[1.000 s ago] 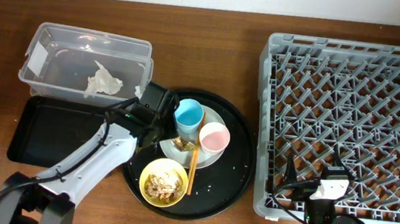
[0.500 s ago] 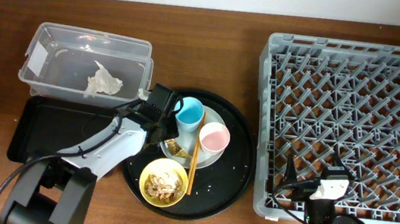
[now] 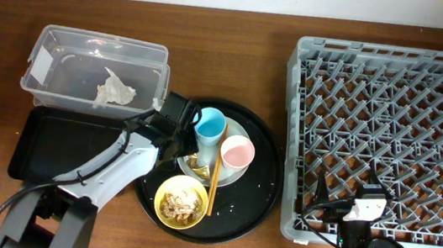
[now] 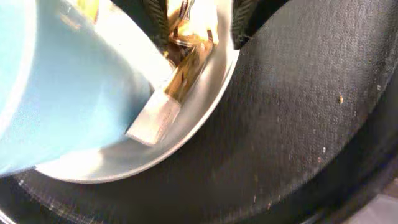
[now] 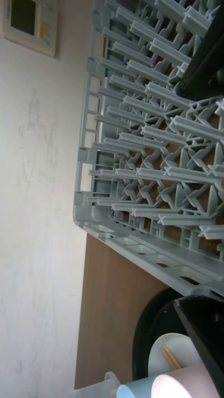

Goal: Sort waste into correct bins and load items into the dishwasher rack
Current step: 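Carry the gold wrapper into the clear bin and release it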

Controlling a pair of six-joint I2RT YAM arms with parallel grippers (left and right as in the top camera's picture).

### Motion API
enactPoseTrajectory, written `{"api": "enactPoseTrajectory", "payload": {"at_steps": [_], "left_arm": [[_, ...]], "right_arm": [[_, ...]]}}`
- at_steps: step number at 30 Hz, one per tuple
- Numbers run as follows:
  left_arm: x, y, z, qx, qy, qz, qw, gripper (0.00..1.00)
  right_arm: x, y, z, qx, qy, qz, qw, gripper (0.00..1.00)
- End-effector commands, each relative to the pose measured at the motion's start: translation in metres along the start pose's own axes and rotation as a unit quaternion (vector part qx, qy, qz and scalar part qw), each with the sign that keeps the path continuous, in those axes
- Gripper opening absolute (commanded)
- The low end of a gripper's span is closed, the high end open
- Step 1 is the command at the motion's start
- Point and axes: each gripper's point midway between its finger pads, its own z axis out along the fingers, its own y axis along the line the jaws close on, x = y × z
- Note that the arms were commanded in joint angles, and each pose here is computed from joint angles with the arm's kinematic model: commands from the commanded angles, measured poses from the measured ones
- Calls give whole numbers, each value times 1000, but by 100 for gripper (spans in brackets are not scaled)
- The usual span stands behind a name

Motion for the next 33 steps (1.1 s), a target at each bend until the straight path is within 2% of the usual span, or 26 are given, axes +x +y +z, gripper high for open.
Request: {"api": "enactPoseTrajectory", "payload": {"at_steps": [1,3,6,12,16,20,21,23,28,30,33], "left_arm": [[15,-1,-6,8,32,5,999,37],[25,-12,-8,41,60,4,997,37],[37,-18,-8,37,71,22,997,37],[36,-15,-8,-24,19,66,997,38],[48,-5,12,-48,47,68,995,38],[48,-6,16,-47,47,68,995,19],[48,-7,16,-46,48,68,995,11],[45,-9,12,-42,42,68,996,4],[-2,-35,-66,33,-69,55,996,3],[-41,-12,-108,21,-155,22,987,3],[-97,39,-138,-6,-244,-64,968,3]], "right_arm": [[2,0,0,0,2,2,1000,98],[2,0,0,0,2,2,1000,98],[2,0,0,0,2,2,1000,98],[2,0,0,0,2,2,1000,98],[2,0,0,0,2,2,1000,98],[2,0,0,0,2,2,1000,98],[2,0,0,0,2,2,1000,98],[2,0,0,0,2,2,1000,98],[2,0,0,0,2,2,1000,98],[2,0,0,0,2,2,1000,98],[2,0,0,0,2,2,1000,98]]}}
